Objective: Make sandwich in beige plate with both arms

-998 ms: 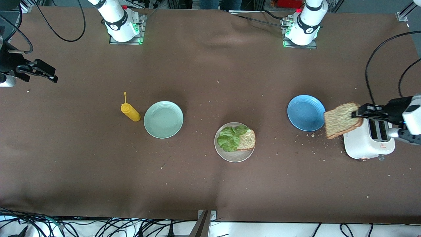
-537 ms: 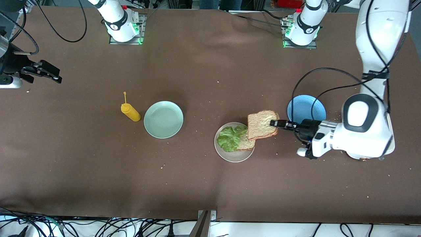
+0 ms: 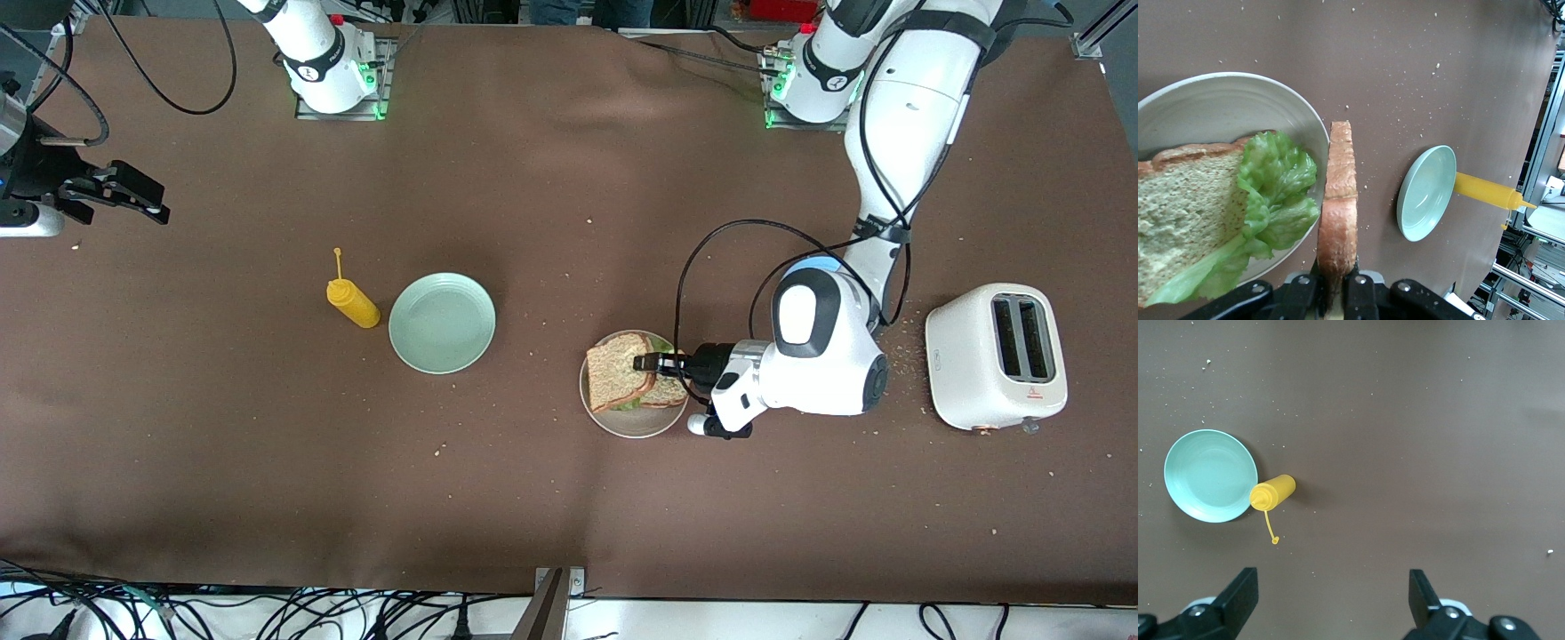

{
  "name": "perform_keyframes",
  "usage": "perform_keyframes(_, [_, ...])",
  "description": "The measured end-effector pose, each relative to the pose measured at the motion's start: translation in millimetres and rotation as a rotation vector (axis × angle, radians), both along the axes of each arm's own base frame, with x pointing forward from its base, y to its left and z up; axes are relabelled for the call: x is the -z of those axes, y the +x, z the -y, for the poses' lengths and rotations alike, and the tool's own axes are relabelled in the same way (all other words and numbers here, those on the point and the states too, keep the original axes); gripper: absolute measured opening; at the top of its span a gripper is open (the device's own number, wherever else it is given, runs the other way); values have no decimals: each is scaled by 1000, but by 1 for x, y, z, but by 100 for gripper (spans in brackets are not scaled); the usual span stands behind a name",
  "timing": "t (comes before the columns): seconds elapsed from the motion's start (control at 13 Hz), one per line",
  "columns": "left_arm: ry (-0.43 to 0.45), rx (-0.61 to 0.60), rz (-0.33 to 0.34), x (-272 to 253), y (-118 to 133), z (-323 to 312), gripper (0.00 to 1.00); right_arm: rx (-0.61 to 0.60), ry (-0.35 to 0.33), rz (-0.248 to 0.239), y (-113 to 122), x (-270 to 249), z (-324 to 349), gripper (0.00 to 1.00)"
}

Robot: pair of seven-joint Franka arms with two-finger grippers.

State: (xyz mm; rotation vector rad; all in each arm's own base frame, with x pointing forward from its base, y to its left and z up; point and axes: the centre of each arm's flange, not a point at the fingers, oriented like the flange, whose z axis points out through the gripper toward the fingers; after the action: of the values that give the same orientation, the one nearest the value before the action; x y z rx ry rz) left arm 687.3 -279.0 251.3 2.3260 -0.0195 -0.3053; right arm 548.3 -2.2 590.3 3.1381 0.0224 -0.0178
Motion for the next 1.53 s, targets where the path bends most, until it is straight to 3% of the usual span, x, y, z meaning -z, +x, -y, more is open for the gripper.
perform_keyframes(0.31, [16,-6,-33,24,-5,-4,11,0,0,0,0,0,0,100])
perform_keyframes(0.61, [46,-49,-36,34,4,-37,48,0,0,-2,1,1,0,100])
perform_keyframes(0.92, [135,-91,-7,36,23,-109,96,0,0,-1,2,1,0,100])
perform_keyframes(1.23, [262,-104,50,23,40,-190,100,-1,0,-1,4,1,-1,100])
perform_keyframes(1.53, [421,-82,123,-42,46,-272,100,-2,0,-2,4,2,-1,100])
